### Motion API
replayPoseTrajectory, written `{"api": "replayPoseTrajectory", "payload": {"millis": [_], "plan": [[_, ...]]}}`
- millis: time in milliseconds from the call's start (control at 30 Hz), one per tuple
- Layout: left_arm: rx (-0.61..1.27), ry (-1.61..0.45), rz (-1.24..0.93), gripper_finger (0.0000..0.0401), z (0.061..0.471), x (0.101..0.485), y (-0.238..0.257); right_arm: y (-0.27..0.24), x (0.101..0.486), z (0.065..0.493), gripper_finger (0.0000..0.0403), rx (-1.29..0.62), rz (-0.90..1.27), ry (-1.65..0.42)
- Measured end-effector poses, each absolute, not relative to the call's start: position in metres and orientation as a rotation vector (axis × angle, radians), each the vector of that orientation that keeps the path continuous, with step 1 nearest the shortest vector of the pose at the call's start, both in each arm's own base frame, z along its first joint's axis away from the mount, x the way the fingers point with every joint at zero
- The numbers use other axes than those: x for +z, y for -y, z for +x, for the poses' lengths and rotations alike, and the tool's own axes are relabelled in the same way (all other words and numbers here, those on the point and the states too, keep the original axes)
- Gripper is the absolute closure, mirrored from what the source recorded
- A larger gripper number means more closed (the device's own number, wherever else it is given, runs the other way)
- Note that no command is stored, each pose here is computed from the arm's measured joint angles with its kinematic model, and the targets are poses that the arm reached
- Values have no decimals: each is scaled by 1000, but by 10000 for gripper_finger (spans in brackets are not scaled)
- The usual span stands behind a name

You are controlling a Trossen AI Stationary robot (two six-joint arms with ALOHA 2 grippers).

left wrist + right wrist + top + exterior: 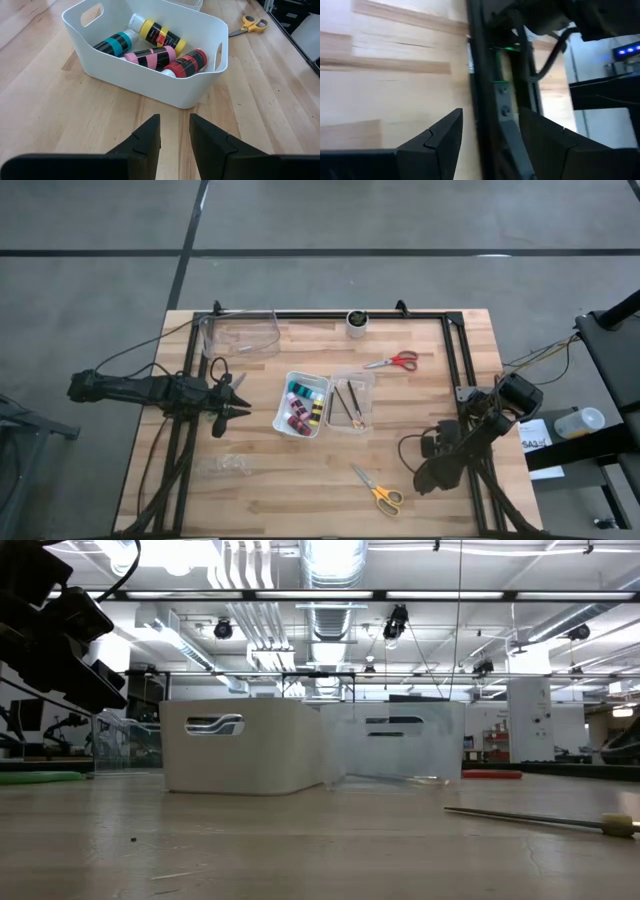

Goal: Pick & Place Paint Supplies
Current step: Put the silver paint brush into the bottom transparent bin

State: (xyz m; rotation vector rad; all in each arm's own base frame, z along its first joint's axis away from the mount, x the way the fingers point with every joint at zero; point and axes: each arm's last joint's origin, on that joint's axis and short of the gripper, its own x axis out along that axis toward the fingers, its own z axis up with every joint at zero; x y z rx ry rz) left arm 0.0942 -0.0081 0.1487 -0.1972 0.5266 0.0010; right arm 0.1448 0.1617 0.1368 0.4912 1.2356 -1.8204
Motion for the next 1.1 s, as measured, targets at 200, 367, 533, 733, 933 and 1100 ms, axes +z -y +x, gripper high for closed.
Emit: {"api": "replayPoseTrajectory", "payload": {"millis": [200, 367, 533, 733, 933, 1100], "plan": [[1, -527, -197, 293, 94, 149, 8, -161, 133, 136, 211, -1850, 459, -1265], [1, -527, -197, 293, 94, 149, 8, -162, 124, 128, 211, -1842, 489, -1299], [1, -527, -197, 293, 94, 149, 8, -163, 117, 121, 211, -1829, 508, -1294], [1, -527, -197, 293, 94, 149, 8, -163, 116, 117, 211, -1852, 501, -1317], [1, -527, -197, 293, 94, 149, 8, -162, 113, 114, 211, -1848, 492, -1319], [1, -527, -197, 293, 94, 149, 8, -162, 111, 111, 211, -1836, 489, -1320]]}}
